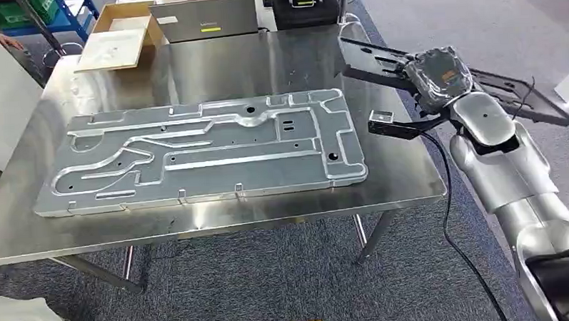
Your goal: Take the parts from the cabinet and place them on the table.
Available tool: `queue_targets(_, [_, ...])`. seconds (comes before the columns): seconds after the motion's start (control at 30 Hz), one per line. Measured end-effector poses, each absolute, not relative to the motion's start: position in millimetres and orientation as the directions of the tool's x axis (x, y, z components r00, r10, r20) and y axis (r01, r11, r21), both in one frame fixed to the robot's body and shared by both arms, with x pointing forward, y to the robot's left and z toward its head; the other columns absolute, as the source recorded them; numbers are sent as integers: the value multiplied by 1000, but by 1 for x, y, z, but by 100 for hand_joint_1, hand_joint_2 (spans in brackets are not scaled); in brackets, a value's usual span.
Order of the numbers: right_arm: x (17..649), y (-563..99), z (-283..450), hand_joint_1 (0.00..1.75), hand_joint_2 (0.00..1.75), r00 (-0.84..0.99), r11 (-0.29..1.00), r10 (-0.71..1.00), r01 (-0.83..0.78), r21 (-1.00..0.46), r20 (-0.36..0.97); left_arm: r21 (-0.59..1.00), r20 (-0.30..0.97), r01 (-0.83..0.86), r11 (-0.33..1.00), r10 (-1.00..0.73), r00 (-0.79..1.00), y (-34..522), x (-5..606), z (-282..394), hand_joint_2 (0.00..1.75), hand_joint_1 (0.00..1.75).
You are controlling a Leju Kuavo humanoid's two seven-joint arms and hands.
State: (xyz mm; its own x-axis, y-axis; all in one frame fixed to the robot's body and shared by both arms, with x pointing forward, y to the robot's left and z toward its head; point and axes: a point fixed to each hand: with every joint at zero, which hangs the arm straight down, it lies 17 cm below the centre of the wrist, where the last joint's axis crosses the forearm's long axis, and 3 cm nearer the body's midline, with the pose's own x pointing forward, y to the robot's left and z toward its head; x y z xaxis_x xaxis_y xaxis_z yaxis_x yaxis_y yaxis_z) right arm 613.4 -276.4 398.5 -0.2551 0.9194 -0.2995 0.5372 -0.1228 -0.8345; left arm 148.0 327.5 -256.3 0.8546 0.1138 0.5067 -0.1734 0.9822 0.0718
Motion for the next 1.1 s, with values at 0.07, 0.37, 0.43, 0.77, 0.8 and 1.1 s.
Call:
queue_targets(0.07, [627, -255, 390, 168, 175, -255, -195, 899, 493, -848, -355, 73, 504, -172, 982, 113, 856, 328, 147, -257, 0, 0])
queue_targets(0.37, [649, -170, 349, 168, 175, -354, -295, 833, 367, -882, -426, 72, 509, -158, 985, 100, 855, 329, 153, -255, 0, 0])
queue_targets(0.43, [649, -154, 339, 168, 175, -371, -291, 829, 355, -888, -420, 69, 511, -154, 986, 98, 854, 328, 155, -255, 0, 0])
queue_targets(0.77, [635, -80, 288, 168, 175, -454, -248, 825, 245, -937, -337, 40, 554, -113, 993, 72, 829, 318, 169, -249, 0, 0])
queue_targets(0.8, [633, -76, 281, 168, 175, -459, -243, 827, 231, -942, -326, 39, 560, -110, 993, 70, 825, 317, 171, -248, 0, 0])
queue_targets(1.1, [611, -37, 238, 0, 0, -498, -175, 840, 131, -976, -218, 13, 582, -91, 996, 66, 810, 306, 170, -246, 175, 0])
